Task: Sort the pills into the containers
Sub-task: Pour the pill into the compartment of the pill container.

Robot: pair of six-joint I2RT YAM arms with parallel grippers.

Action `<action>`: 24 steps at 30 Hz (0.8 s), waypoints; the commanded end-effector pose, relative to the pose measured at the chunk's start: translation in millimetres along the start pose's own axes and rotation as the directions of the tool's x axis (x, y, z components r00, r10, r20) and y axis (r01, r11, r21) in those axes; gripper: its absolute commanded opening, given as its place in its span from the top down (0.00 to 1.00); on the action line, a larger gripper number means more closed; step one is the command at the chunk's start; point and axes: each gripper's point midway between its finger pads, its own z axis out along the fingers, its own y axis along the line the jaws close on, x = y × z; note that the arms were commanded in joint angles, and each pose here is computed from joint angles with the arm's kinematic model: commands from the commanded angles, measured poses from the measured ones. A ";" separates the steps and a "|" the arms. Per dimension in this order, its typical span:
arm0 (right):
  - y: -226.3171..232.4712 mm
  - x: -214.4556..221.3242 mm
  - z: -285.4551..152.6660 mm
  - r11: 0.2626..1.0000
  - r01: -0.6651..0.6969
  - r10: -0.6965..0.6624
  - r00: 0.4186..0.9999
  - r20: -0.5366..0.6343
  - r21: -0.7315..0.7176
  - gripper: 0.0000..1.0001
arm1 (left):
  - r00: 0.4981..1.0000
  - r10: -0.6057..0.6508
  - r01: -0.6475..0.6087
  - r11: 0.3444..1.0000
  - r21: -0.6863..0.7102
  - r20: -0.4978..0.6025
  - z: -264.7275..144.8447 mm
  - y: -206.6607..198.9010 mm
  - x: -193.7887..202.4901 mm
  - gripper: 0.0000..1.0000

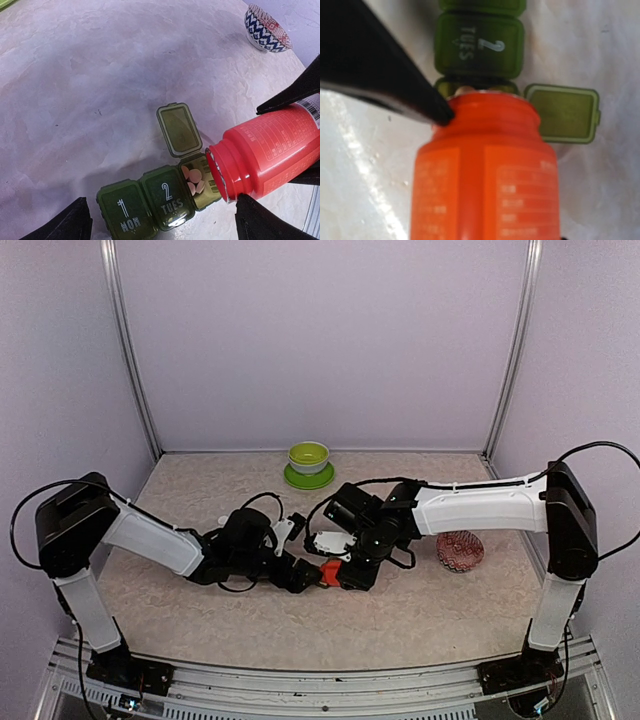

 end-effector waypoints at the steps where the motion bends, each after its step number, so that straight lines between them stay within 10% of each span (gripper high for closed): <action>1: 29.3 -84.0 -40.4 0.991 0.097 -0.063 0.944 0.324 -0.089 0.94 | 0.998 0.007 -0.004 0.999 -0.051 0.059 -6.6 7.4 -10.8 0.03; 24: 36.4 -63.8 -13.1 0.989 0.081 -0.049 0.970 0.238 -0.127 0.94 | 1.000 -0.015 0.014 0.998 -0.058 -0.009 5.7 12.3 0.8 0.03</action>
